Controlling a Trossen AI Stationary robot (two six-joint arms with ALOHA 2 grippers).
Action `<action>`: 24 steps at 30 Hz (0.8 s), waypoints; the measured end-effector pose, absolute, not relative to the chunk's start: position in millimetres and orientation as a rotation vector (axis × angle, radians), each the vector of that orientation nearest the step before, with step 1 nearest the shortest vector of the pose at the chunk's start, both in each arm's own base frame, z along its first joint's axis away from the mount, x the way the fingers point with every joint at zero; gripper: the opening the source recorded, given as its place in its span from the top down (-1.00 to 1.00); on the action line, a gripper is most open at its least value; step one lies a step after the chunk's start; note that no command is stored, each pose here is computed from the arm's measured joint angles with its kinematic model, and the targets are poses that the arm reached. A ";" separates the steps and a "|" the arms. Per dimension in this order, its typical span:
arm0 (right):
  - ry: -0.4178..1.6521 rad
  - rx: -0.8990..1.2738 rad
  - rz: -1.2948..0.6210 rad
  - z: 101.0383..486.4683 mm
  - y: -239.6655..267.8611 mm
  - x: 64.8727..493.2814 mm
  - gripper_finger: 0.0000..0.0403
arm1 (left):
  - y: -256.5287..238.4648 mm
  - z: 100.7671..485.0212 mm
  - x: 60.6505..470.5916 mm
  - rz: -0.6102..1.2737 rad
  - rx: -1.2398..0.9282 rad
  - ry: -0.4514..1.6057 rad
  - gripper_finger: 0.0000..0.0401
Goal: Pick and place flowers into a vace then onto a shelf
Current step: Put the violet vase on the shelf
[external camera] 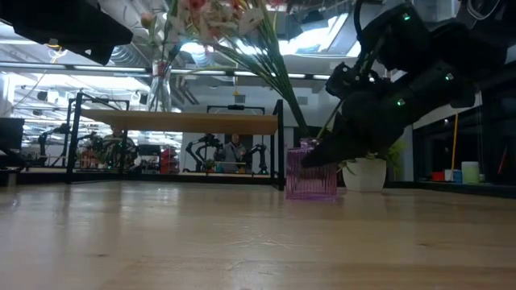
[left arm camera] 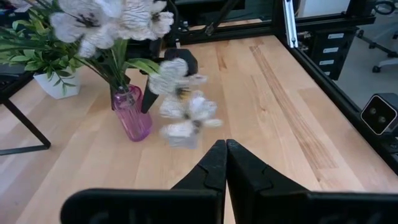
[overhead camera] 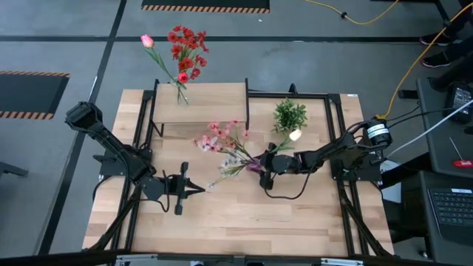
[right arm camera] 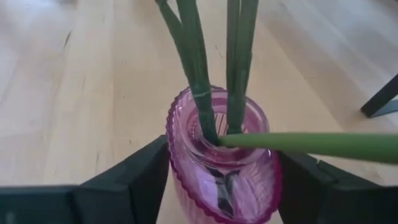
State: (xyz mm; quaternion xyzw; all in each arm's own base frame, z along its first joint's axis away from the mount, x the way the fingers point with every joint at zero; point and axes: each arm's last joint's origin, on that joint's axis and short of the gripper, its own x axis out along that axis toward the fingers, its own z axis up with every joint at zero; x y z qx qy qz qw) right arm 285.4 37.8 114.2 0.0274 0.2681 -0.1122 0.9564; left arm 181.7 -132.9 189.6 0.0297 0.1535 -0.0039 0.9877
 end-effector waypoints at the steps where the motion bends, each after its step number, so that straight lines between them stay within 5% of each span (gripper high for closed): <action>1: 0.544 0.058 -0.225 114.2 37.9 285.5 -0.17 | -132.9 189.6 181.7 -0.008 0.060 0.308 0.97; 5: 0.543 0.070 -0.226 114.2 38.0 285.5 -0.04 | -132.9 189.6 181.7 -0.008 0.060 0.308 0.99; 24: 0.460 0.093 -0.240 143.6 36.2 280.5 -0.04 | -134.2 189.2 181.6 -0.054 0.054 0.319 0.99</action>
